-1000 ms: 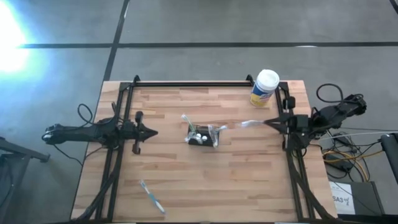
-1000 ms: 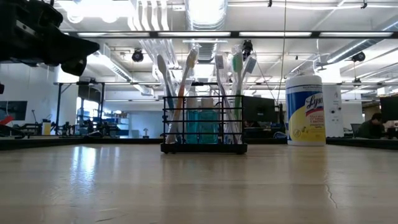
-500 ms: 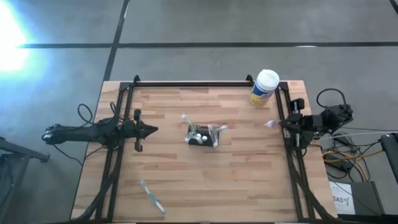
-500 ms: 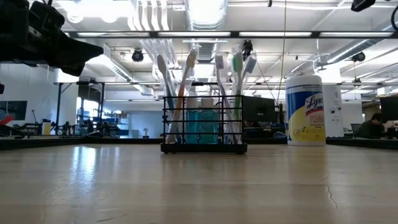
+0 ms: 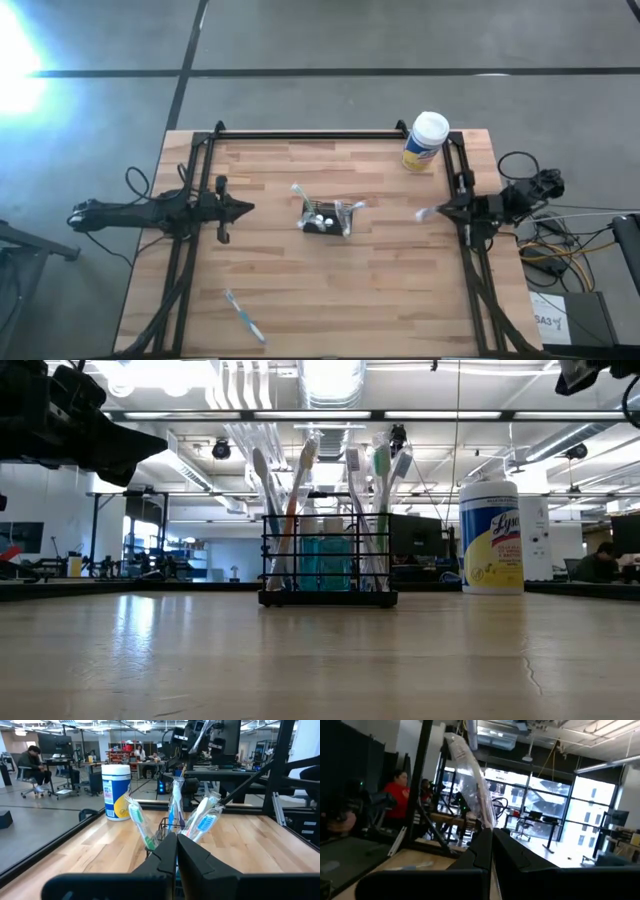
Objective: Pick & Place toothbrushing station
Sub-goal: Put the violet toothbrush into the black mesh organizer
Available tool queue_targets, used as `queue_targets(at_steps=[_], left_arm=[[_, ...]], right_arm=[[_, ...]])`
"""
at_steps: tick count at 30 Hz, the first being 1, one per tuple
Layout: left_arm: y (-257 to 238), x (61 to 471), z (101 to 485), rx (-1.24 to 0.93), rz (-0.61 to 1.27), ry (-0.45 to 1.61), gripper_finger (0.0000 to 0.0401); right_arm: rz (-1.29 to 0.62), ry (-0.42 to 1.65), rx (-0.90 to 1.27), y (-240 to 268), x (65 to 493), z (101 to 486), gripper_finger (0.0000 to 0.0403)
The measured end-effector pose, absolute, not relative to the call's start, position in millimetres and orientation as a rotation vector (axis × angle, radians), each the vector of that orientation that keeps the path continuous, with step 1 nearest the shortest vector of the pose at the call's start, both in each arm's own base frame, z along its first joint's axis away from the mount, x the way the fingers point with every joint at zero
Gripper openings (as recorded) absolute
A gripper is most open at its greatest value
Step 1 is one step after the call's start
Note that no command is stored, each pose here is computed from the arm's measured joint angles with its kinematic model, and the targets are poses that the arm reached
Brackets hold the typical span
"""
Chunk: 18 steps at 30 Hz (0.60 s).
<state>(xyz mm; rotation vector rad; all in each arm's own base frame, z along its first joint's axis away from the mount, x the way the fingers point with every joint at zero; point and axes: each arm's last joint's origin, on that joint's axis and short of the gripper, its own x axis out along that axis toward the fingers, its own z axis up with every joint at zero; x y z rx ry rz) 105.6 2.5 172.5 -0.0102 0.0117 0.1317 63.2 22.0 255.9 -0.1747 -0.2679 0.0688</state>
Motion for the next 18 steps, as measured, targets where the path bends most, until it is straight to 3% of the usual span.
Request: queue_targets(at_steps=[18], left_arm=[[3, 106, 173, 0.04, 0.132, 0.014, 0.0019]], right_arm=[[-0.007, -0.241, -0.017, 20, 89, 199, 0.0008]])
